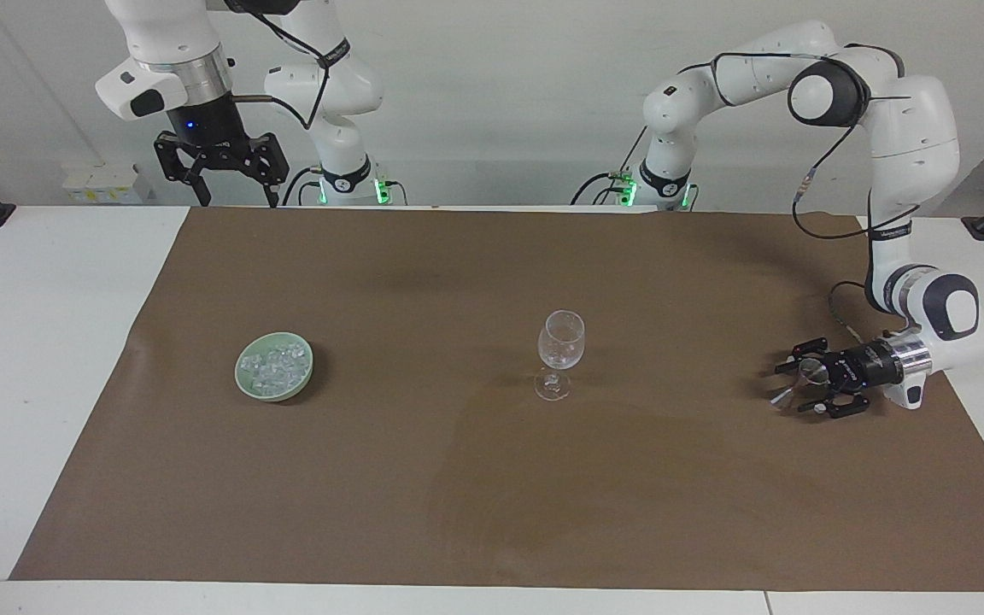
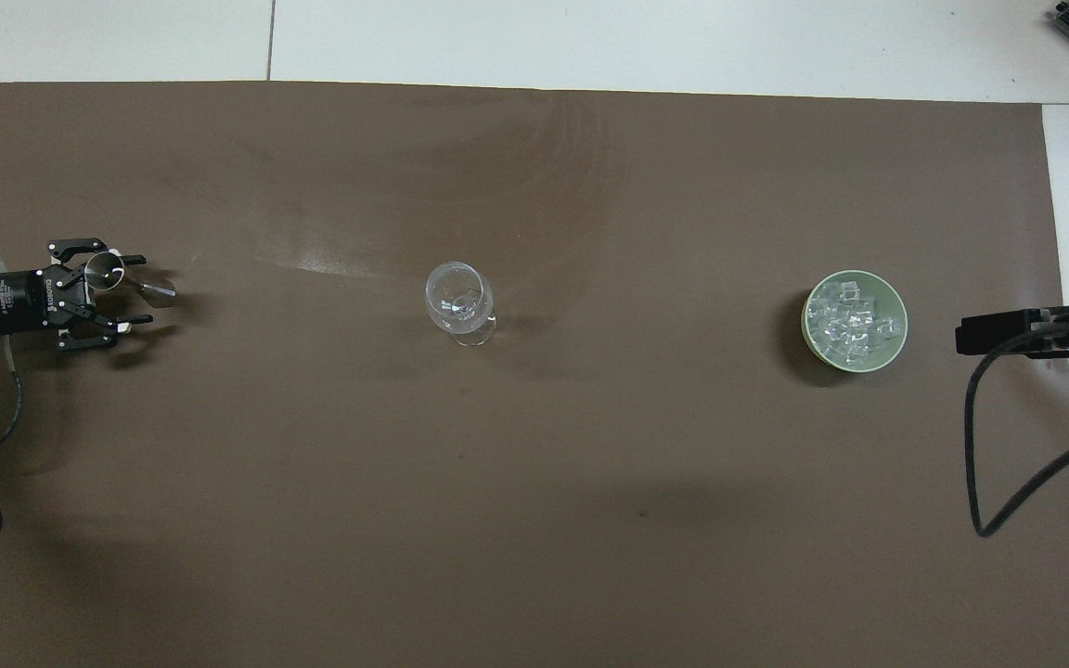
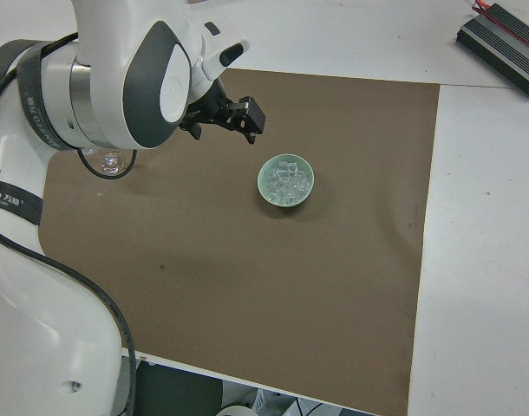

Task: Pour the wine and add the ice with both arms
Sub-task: 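Close the left gripper around the silver bottle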

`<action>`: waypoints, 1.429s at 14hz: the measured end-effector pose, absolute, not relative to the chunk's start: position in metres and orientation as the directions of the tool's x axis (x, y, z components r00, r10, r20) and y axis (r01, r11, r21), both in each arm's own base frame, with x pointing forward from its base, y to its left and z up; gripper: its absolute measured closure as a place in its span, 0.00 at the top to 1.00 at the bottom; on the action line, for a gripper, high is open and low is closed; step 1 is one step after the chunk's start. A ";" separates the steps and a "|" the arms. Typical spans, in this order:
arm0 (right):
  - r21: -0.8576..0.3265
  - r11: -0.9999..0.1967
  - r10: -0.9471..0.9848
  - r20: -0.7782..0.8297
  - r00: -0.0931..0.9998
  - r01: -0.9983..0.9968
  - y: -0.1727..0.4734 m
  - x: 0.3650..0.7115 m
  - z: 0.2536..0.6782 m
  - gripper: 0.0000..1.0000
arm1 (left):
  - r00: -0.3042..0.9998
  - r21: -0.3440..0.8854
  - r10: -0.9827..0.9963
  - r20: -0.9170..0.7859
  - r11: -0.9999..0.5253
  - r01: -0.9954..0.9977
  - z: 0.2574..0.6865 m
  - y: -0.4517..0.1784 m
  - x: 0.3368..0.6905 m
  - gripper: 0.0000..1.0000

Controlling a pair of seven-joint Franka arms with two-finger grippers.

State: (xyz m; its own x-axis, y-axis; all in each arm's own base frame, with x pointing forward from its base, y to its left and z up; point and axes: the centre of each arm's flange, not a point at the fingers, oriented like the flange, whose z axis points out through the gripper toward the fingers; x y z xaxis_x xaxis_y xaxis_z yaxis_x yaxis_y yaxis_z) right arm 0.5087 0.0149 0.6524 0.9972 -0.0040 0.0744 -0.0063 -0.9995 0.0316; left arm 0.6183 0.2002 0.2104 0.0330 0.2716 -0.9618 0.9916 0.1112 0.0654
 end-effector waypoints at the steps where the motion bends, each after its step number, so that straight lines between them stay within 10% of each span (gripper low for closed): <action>1: 0.032 -0.999 -0.004 0.074 0.997 -0.006 0.015 0.509 0.652 1.00 | 0.034 0.066 0.271 -0.962 0.110 0.992 0.211 0.200 0.618 0.83; 20: 0.032 -0.999 -0.004 0.074 0.997 -0.006 0.015 0.509 0.652 1.00 | 0.043 0.071 0.254 -0.966 0.102 0.992 0.212 0.203 0.615 0.59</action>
